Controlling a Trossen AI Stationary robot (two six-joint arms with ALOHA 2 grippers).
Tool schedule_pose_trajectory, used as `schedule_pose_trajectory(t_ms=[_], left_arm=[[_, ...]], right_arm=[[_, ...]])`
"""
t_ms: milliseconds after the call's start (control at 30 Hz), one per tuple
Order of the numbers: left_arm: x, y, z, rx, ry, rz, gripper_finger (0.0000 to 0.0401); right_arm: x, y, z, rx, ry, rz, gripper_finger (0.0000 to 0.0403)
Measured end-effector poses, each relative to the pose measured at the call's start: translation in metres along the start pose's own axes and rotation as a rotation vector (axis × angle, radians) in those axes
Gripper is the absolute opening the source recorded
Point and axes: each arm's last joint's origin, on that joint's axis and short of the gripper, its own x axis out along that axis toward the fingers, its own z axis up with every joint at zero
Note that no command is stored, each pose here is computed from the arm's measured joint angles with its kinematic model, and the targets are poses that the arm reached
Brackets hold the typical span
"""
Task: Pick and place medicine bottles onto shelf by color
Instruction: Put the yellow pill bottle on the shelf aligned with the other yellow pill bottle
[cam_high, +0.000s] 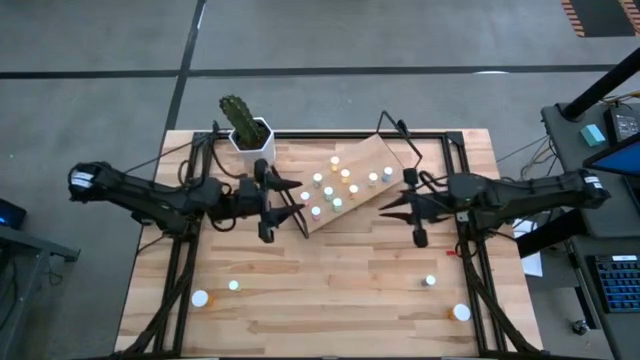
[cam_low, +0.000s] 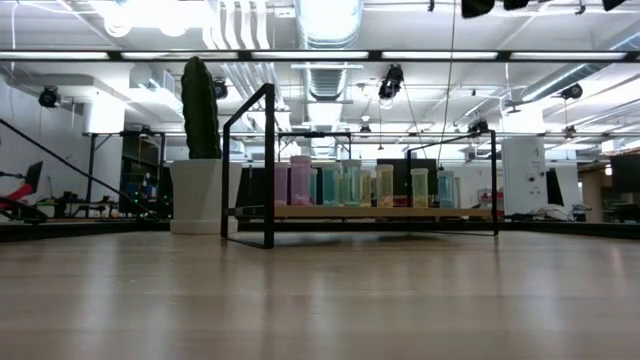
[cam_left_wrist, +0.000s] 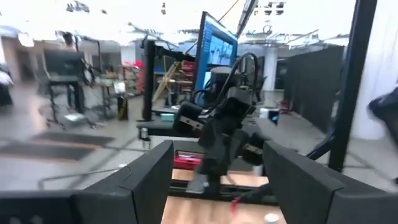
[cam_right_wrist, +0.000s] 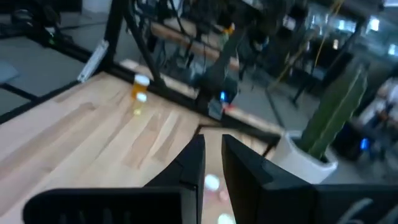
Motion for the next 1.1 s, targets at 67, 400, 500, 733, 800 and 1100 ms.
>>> schedule_pose_trajectory(t_ms=[67, 400, 500, 733, 800, 1100], left_arm=[[0.005, -0.002, 0.01, -0.061, 0.045, 0.0, 0.0231], [0.002, -0.003, 0.037, -0.639, 0.719, 0.364, 0.0231], [-0.004, -0.021, 0.027, -0.91, 1.0, 0.484, 0.0231], [-0.008, -0.076, -0.028, -0.967, 1.386, 0.722, 0.0231], [-0.014, -0.088, -0.049, -0.918, 1.501, 0.807, 0.0231], [-0.045, -0.098, -0.118, -0.719, 1.683, 1.031, 0.0236]], right_arm=[[-0.006, 0.0, 0.002, -0.035, -0.041, -0.001, 0.0043], [-0.019, 0.004, -0.003, -0.134, -0.13, 0.006, 0.0043], [-0.022, 0.003, -0.002, -0.143, -0.13, -0.019, 0.0043], [-0.031, 0.002, -0.001, -0.138, -0.131, -0.029, 0.0043], [-0.033, 0.002, 0.0, -0.138, -0.133, -0.03, 0.0043], [-0.033, 0.002, -0.001, -0.112, -0.125, -0.024, 0.0043]])
